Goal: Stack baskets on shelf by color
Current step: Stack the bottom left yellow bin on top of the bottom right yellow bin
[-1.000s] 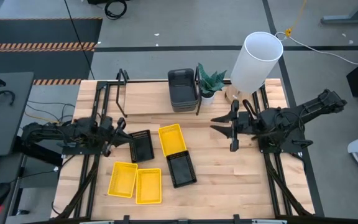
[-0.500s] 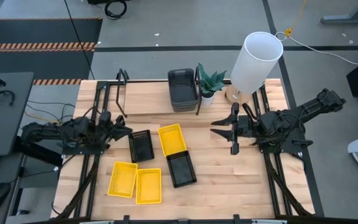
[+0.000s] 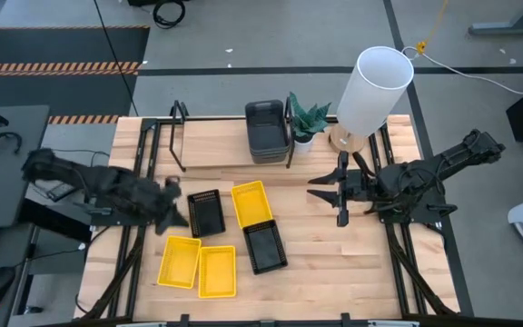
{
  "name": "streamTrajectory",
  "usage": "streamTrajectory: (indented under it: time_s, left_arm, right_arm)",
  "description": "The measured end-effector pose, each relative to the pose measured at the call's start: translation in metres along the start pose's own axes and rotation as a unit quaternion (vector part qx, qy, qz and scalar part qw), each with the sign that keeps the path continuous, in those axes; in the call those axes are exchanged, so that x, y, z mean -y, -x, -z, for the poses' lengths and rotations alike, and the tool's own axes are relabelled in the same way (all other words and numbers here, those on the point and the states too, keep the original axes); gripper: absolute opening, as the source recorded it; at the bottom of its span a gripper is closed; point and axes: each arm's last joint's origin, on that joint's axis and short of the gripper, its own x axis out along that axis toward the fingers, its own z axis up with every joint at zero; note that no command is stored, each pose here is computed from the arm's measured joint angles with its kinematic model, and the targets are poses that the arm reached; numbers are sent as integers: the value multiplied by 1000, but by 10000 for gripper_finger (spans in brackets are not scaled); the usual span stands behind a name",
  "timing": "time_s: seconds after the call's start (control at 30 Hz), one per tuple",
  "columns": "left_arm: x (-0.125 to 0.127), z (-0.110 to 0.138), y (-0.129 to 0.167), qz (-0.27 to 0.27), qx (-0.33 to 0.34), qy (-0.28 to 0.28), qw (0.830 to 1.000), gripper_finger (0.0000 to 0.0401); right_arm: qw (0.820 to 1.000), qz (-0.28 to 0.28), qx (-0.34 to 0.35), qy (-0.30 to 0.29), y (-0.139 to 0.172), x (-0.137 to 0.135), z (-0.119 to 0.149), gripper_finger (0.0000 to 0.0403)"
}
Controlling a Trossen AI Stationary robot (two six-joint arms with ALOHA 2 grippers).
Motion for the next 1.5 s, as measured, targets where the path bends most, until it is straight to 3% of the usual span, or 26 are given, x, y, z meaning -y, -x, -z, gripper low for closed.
streamTrajectory:
  time_s: [0.2,0.43,0.8,1.0,1.27,1.5]
  left_arm:
    - [36,21,-27,-10,-147,69,987,3]
    - [59,55,-54,-74,-282,160,943,11]
    - [108,76,-86,-157,-295,53,941,11]
    - [110,86,-108,-192,-275,16,942,66]
    - [108,90,-120,-191,-291,-70,935,162]
    - [100,100,-134,-214,-302,-114,922,180]
  right_arm:
    - [1000,0,-5,-7,-1,-1,1,108]
    - [1000,-11,-4,-7,1,-4,1,108]
    - [1000,-7,13,7,0,-4,-2,108]
    - [999,-6,19,27,0,-3,-4,108]
    - [999,2,19,42,-1,0,-4,108]
    - [999,14,18,37,-3,4,-4,108]
